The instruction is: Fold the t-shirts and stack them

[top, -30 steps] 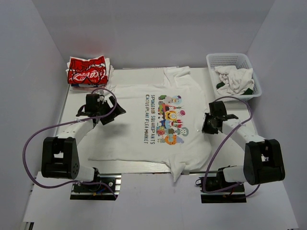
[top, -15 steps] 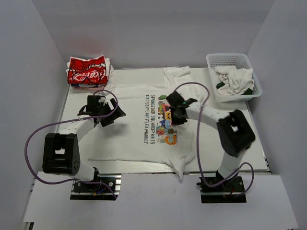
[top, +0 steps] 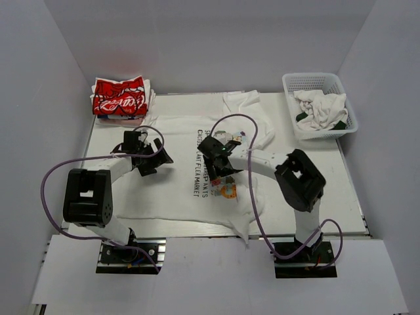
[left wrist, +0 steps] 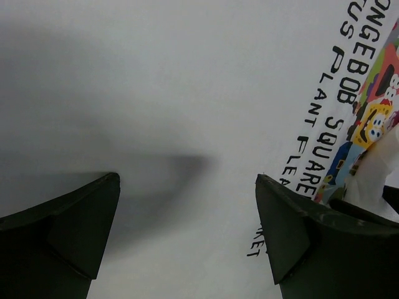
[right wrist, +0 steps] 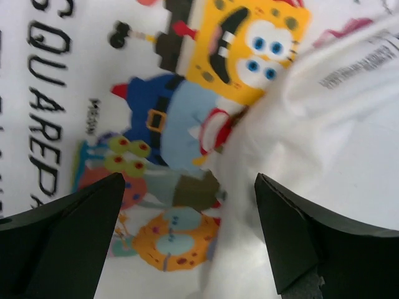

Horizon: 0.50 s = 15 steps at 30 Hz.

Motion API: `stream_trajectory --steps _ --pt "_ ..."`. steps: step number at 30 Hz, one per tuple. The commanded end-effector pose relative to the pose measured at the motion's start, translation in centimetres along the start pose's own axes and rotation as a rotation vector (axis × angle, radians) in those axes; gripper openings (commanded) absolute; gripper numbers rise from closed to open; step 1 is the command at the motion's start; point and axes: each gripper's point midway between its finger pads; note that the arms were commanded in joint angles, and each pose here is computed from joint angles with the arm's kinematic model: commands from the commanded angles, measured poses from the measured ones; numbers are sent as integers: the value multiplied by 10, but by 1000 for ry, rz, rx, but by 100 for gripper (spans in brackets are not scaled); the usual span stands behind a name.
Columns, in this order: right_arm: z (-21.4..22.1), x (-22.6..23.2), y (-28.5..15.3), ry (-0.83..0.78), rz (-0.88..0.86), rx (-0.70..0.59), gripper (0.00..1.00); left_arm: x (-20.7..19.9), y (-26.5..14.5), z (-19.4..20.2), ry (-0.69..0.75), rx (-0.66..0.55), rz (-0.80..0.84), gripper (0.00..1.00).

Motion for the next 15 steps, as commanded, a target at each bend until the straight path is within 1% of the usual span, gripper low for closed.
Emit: stream_trajectory --steps 1,2,3,4,6,8,10,11,12,14,15 --pt "-25 -32 -49 119 -33 -173 91 -8 1 -3 44 12 28 100" --pt "-22 -35 -48 132 -51 -188 91 -12 0 -7 47 4 34 100" --pt "-29 -30 -61 159 -130 -228 91 -12 2 -6 58 11 44 100" --pt "-20 -47 -56 204 -129 -222 91 -16 2 -10 61 4 50 100" --pt "-20 -60 -54 276 -150 -226 91 -14 4 -7 69 17 51 100" --pt "-12 -76 -51 327 -155 -226 91 -19 6 -12 86 6 74 100" --pt "-10 -91 -47 384 -158 -232 91 -19 9 -7 80 35 82 100" --pt "-6 -105 -40 425 -145 -218 91 -19 9 -7 80 35 82 100" --pt "-9 -107 -39 442 -151 -229 91 -17 11 -4 77 48 83 100" --pt "-4 -107 -27 453 -184 -205 86 -17 11 -4 86 48 83 100" --pt "-8 -110 -23 470 -192 -215 84 -16 12 -6 86 41 75 100"
Point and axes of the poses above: each gripper's point midway between its finger pads, its own y axis out along the fingers, its own x axis along the line the jaws close on, z = x × y, and after that the axes turned 11 degrees about -y, right-handed
